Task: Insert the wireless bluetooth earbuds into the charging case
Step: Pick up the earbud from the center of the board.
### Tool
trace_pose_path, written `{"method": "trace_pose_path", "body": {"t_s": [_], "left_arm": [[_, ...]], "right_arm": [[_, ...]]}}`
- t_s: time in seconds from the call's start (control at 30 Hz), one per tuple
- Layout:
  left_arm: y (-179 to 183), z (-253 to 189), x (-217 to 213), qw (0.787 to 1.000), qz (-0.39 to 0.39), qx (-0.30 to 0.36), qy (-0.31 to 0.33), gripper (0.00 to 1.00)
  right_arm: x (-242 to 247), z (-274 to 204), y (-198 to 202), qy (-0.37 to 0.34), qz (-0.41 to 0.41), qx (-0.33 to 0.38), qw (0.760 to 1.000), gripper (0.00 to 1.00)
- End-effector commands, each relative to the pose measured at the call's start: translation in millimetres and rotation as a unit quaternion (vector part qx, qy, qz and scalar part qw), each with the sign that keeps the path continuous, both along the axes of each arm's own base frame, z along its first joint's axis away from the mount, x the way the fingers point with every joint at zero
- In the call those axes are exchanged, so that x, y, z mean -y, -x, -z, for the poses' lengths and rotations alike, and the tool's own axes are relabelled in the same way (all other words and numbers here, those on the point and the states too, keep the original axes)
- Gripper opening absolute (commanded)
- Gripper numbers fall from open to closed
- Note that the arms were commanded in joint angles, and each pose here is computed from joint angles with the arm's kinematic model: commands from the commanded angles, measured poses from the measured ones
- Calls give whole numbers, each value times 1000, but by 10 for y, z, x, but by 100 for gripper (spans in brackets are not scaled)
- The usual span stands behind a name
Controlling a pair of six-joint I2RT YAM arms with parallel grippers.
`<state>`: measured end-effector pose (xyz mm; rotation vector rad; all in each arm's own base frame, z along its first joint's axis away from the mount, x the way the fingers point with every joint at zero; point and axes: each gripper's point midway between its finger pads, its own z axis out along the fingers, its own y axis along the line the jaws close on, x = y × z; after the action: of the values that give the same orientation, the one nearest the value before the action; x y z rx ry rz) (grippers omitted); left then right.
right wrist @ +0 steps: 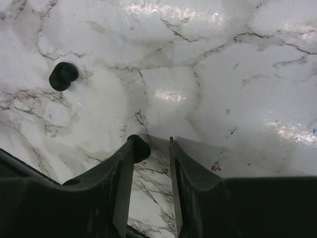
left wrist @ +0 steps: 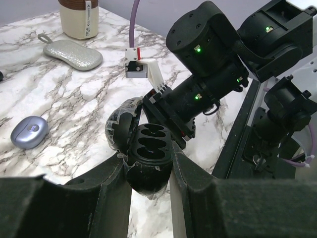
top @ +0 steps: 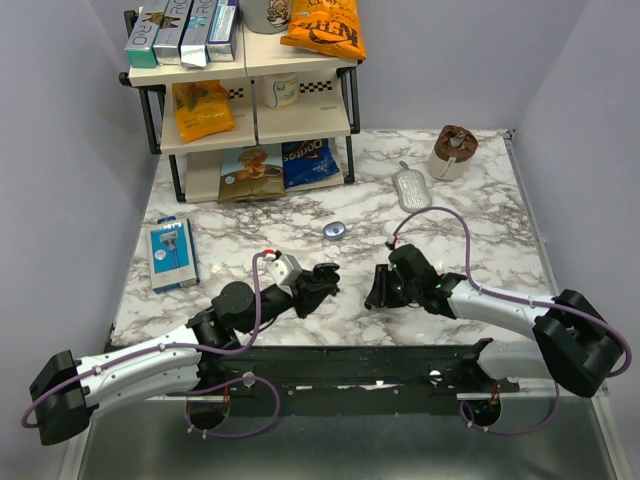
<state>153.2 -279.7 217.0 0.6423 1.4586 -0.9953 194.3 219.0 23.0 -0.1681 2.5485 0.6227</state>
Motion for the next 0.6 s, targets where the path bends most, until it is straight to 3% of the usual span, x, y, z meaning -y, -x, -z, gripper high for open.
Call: {"method": "trace_pose_path", "body": {"t_s": [0.0, 0.1, 0.27, 0.4, 0.57], "left_arm": [[1, -13, 0, 1000, -4, 1, 5, 0], [-4, -29, -17, 1000, -8, 1, 8, 0], [-13, -49, -35, 1000, -13, 4, 12, 0], [-10, -59, -28, 1000, -12, 4, 15, 0], [-13, -24, -29, 1000, -14, -1, 11, 0]], "right_arm": [[38, -21, 12, -4, 10, 1, 1000, 57], [76, -120, -26, -4, 20, 18, 1000, 64], [70, -368, -99, -11, 15, 53, 998, 65], [27, -473, -137, -10, -2, 65, 998, 51], [168, -427, -245, 57, 13, 61, 996, 46]]}}
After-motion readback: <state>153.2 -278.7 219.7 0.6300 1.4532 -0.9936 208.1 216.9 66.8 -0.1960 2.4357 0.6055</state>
